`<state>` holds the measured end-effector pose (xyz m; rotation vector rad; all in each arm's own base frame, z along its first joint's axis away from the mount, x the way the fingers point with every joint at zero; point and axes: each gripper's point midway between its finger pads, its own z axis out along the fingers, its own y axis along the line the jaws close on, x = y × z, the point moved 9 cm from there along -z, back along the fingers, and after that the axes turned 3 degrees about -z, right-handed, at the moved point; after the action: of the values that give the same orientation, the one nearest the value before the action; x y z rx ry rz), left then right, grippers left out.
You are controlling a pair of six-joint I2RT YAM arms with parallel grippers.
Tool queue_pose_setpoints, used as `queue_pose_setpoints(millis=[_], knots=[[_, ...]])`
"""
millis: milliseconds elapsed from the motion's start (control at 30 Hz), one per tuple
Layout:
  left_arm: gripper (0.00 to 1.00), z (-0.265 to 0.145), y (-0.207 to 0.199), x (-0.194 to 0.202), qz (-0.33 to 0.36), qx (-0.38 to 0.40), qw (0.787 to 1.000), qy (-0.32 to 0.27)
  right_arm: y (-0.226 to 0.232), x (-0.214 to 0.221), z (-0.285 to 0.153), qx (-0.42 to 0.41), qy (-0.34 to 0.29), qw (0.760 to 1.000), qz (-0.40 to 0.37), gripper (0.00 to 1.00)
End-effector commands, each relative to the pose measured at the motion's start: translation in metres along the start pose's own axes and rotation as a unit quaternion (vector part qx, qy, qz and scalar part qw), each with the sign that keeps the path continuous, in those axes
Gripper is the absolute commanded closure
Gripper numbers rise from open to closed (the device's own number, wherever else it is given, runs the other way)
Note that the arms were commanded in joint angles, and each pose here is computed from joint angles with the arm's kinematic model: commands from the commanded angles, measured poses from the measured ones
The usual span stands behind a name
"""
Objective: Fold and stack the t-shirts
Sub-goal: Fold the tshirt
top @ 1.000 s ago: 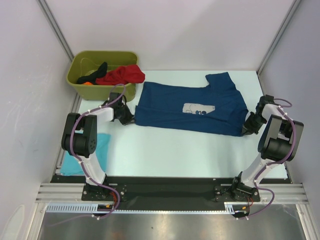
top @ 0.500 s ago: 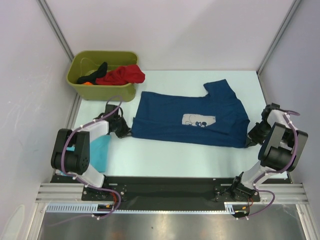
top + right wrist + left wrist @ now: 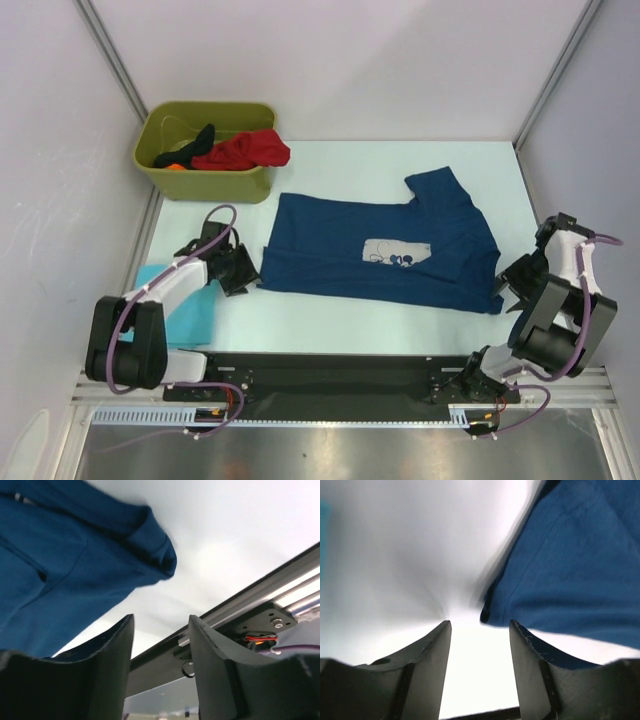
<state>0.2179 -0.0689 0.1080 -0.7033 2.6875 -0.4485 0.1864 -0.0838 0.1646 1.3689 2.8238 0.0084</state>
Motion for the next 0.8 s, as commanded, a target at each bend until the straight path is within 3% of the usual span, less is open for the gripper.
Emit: queue_pose_setpoints(millis=[0,133,233,367,500,767], knots=[[0.44,-0.021,0.003,-0.001,0.035,-0.013,0.999,-0.019,0.001,0.013,-0.022,-0.009,-0.011,1.000,-0.006,0.45],[0.47,-0.037,-0.008,-0.011,0.060,0.015,0.997,-0.052,0.022,0.010,-0.034,-0.070,-0.029,0.996,-0.041,0.49],[0.52,-0.034,-0.022,-0.018,0.072,0.050,0.995,-0.044,0.039,-0.001,-0.014,-0.098,-0.027,0.994,-0.039,0.57],[0.58,-0.021,-0.039,-0.021,0.093,0.084,0.992,-0.012,0.048,-0.017,0.009,-0.108,-0.031,0.993,-0.031,0.89],[0.57,0.001,-0.044,-0.022,0.097,0.103,0.989,0.032,0.043,-0.021,0.029,-0.094,-0.033,0.995,-0.023,0.91],[0.56,0.025,-0.025,-0.016,0.083,0.026,0.993,0.076,0.015,-0.016,0.053,-0.038,-0.022,0.999,-0.002,0.83]])
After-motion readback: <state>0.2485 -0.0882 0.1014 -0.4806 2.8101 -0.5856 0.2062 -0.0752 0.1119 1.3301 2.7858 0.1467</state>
